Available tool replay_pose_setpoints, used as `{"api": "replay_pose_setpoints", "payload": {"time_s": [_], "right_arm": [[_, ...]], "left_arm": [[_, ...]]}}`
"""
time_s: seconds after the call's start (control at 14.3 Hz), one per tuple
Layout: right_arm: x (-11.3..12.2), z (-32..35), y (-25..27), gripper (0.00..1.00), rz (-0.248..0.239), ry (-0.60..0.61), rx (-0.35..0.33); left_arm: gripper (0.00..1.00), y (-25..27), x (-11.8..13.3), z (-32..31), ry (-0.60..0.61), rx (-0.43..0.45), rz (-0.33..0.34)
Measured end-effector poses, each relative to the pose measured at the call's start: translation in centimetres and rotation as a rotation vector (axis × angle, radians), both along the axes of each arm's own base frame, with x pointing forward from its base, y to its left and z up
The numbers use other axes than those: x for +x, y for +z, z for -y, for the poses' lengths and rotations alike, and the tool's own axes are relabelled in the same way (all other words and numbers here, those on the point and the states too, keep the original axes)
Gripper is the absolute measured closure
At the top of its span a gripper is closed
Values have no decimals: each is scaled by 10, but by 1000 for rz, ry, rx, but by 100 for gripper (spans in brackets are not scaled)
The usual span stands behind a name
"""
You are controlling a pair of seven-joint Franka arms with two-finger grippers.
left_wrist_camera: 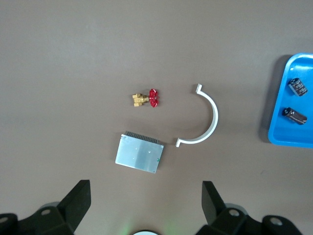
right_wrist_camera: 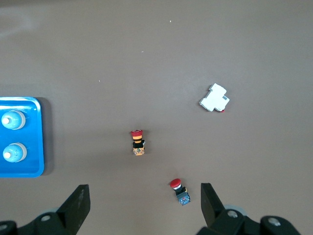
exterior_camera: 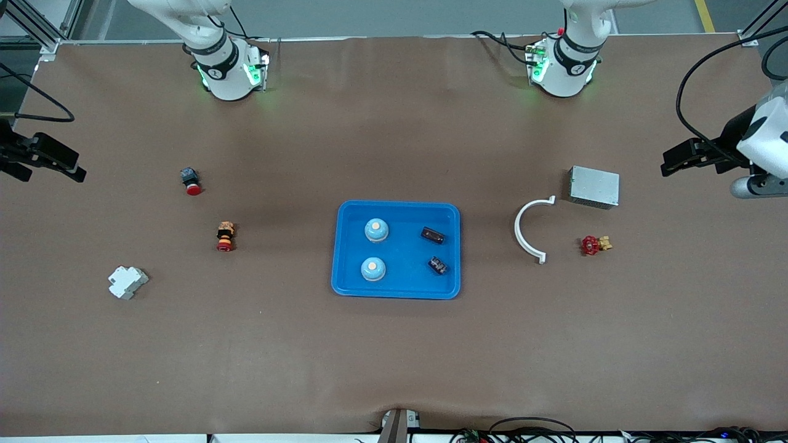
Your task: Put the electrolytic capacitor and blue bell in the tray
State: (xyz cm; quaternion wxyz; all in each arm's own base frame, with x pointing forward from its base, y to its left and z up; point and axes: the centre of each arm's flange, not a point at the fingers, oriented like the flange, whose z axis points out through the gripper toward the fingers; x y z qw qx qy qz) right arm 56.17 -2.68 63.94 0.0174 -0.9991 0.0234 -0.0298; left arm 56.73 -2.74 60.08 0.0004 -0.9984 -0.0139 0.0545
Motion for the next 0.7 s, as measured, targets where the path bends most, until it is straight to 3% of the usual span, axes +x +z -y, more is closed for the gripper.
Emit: {"api": "replay_pose_setpoints", "payload": {"time_s": [0.21,0.7], "right_arm": [[0,-1,0,0,1,1,0],[1,-13,0,0,4,23,-1]], "left_arm": [[0,-1,0,-5,-48,-6,-8],[0,3,0,-6,11,0,-2]]}}
